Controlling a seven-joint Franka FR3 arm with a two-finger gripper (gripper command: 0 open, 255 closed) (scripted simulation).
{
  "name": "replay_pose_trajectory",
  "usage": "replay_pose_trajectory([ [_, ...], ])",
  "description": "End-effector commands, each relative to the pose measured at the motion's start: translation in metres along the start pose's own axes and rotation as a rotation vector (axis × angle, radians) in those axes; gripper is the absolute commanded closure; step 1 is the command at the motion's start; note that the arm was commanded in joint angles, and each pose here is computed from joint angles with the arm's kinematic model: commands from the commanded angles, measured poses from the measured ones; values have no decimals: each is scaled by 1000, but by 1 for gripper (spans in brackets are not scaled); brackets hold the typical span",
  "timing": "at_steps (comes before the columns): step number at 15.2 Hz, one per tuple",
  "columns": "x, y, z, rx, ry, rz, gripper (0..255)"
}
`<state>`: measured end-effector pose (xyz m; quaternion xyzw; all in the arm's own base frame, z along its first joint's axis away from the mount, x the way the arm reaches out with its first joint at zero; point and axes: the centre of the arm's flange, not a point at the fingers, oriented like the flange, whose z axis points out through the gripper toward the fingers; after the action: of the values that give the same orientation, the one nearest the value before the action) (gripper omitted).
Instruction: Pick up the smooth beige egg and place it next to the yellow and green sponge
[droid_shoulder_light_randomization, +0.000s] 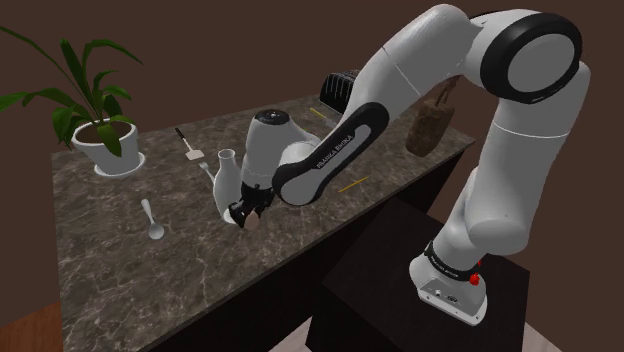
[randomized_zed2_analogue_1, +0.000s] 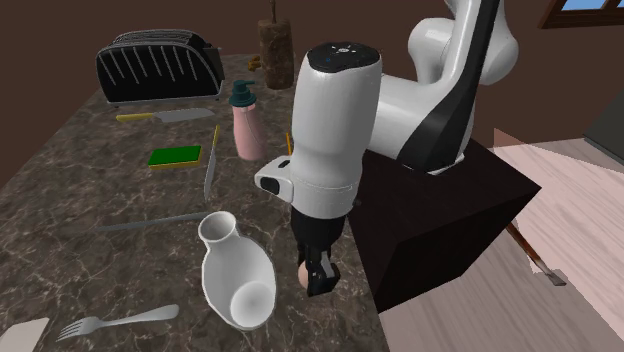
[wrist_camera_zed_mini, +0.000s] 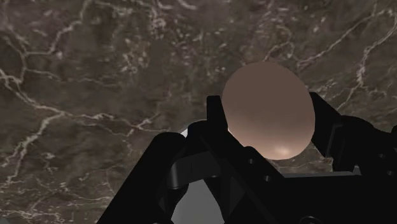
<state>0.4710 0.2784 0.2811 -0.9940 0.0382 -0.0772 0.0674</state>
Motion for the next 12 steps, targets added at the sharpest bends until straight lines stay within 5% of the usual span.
replay_pose_trajectory([
  [1,2,-1,-11,0,0,0,255],
  [12,10,-9,-68,0,0,0,255],
])
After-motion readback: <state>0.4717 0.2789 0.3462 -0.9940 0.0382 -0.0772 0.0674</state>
